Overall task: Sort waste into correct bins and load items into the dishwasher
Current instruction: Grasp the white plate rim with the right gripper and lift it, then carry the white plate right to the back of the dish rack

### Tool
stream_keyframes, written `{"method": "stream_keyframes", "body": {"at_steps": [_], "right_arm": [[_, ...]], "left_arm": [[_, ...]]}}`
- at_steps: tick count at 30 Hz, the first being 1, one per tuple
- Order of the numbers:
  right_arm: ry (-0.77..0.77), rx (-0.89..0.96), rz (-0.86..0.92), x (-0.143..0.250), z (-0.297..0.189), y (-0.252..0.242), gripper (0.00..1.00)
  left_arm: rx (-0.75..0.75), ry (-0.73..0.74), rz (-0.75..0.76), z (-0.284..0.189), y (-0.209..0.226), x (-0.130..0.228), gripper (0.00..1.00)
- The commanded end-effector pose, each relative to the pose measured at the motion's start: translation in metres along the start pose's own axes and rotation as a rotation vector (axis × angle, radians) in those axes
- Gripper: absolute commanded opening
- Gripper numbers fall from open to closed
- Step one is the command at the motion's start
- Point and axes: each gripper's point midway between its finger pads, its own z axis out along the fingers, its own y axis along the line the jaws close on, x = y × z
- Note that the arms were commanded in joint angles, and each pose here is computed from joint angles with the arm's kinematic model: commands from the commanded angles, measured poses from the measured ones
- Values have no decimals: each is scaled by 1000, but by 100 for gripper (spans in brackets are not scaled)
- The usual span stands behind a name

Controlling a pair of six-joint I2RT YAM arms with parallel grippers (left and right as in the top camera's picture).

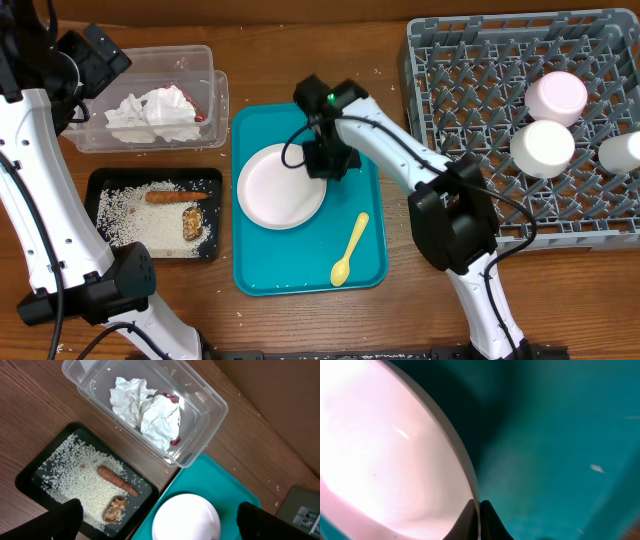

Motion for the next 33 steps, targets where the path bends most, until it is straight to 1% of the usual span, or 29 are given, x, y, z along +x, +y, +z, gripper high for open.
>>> {"method": "stream_keyframes", "body": {"at_steps": [1, 6, 8, 10, 12, 14, 17, 23, 25, 27, 33], "right_arm": [[-165, 79, 48, -33, -64, -26, 4], [-359, 327, 162, -47, -164, -103, 4], [-459, 352, 186, -55, -201, -127, 4], [-546, 428, 259, -55, -235, -162, 4], [-607, 505, 345, -51, -262, -197, 4], [-631, 588, 428, -44, -279, -236, 4], [-641, 676, 530, -38, -291, -285, 4], [-745, 697, 704, -53, -301, -364, 4], [-757, 671, 719, -58, -298, -373, 4], [-742, 657, 684, -63, -291, -376, 4], [-714, 712, 635, -74, -272, -385, 4]], "left_arm": [[-10, -4, -7, 1, 0, 0, 100], [-10, -4, -7, 1, 0, 0, 100], [-10, -4, -7, 1, 0, 0, 100], [-10, -4, -7, 1, 0, 0, 100], [-10, -4, -7, 1, 0, 0, 100], [-10, -4, -7, 1, 0, 0, 100], [-10, -4, -7, 1, 0, 0, 100], [-10, -4, -7, 1, 0, 0, 100], [-10, -4, -7, 1, 0, 0, 100], [-10, -4, -7, 1, 0, 0, 100], [-10, -4, -7, 1, 0, 0, 100]]}}
